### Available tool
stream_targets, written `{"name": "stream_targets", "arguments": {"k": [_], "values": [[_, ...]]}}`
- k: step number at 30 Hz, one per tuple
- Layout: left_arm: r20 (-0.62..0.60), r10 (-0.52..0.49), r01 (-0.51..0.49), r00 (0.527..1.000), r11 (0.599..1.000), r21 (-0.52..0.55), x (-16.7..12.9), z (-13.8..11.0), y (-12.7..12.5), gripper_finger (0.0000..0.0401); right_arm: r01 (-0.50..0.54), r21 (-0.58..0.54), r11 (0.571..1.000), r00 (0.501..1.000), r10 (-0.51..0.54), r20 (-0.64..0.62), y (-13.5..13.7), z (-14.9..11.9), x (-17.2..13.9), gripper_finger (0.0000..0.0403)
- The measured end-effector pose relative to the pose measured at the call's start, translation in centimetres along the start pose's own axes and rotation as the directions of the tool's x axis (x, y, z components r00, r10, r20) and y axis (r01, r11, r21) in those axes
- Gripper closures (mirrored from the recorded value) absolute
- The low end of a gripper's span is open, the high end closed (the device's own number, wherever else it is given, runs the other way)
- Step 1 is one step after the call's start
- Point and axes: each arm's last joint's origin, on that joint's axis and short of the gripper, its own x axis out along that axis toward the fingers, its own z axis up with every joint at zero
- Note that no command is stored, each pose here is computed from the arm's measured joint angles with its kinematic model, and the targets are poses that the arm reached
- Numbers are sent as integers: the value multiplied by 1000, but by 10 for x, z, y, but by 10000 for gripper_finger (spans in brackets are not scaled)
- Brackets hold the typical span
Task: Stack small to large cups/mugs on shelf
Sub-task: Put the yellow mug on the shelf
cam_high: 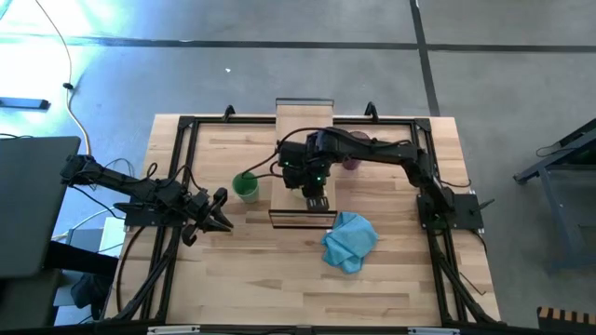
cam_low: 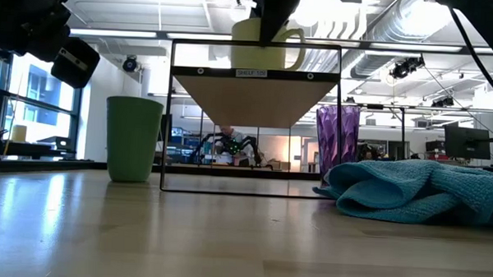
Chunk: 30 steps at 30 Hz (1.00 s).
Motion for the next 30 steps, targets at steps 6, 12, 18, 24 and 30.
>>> {"name": "stream_targets", "arguments": {"k": [6, 12, 18, 24, 30], "values": [[5, 13, -13, 1000, 1000, 0, 0, 0, 0, 355, 1, 25, 1000, 1000, -1, -8, -1, 0, 3, 301], [4, 13, -13, 1000, 1000, 0, 0, 0, 0, 355, 10, 22, 1000, 1000, -10, 1, -1, 1, 3, 277], [4, 13, -13, 1000, 1000, 0, 0, 0, 0, 355, 13, 46, 999, 1000, -13, 16, -2, 2, 2, 277], [6, 17, -17, 1000, 1000, 0, 0, 0, 1, 355, 15, 157, 988, 999, -20, 31, -9, 2, 0, 277], [6, 17, -17, 1000, 1000, 0, 0, 0, 0, 355, 14, 250, 968, 999, -23, 35, -12, 1, -1, 278]]}}
